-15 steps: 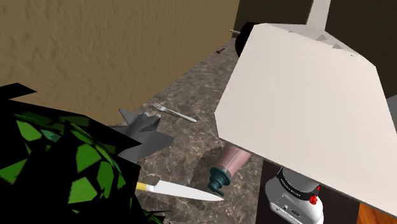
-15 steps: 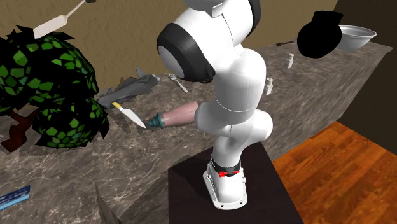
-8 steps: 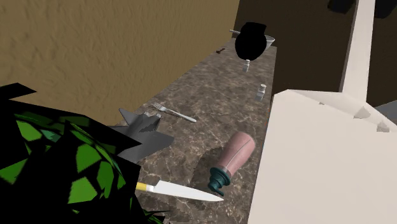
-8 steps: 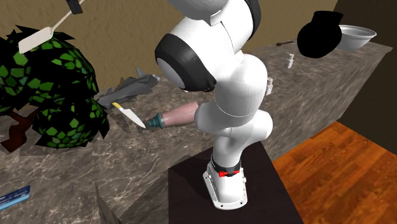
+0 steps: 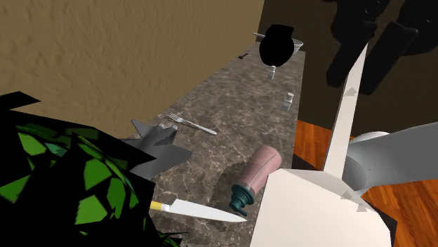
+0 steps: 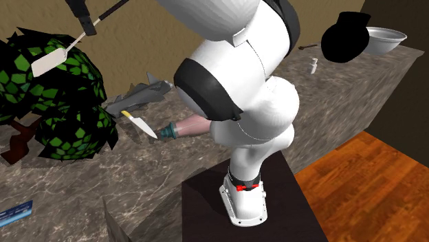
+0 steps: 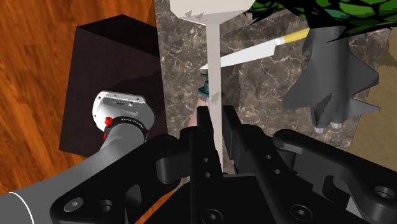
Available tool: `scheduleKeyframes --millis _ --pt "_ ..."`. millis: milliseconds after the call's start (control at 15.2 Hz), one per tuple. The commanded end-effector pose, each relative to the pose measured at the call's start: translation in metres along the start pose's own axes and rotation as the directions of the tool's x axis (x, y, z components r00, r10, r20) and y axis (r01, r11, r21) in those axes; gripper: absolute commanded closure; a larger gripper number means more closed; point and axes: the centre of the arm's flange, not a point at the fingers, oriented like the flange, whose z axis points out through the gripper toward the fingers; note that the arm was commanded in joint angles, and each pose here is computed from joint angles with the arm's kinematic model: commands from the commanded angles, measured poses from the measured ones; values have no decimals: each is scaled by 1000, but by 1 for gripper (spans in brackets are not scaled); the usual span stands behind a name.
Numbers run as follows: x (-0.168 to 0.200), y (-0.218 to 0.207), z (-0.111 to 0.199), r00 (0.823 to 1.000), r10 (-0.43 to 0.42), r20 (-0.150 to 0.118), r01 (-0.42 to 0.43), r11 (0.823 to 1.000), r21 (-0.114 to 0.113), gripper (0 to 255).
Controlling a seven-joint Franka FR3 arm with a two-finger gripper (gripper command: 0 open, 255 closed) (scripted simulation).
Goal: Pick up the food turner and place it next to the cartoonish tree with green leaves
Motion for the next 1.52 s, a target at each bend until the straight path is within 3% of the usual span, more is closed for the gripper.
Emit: scheduleKeyframes --millis 0,1452 --pt "1 1 12 1000 0 1 0 1000 0 255" --pt "-7 1 128 1000 0 1 0 1000 0 255"
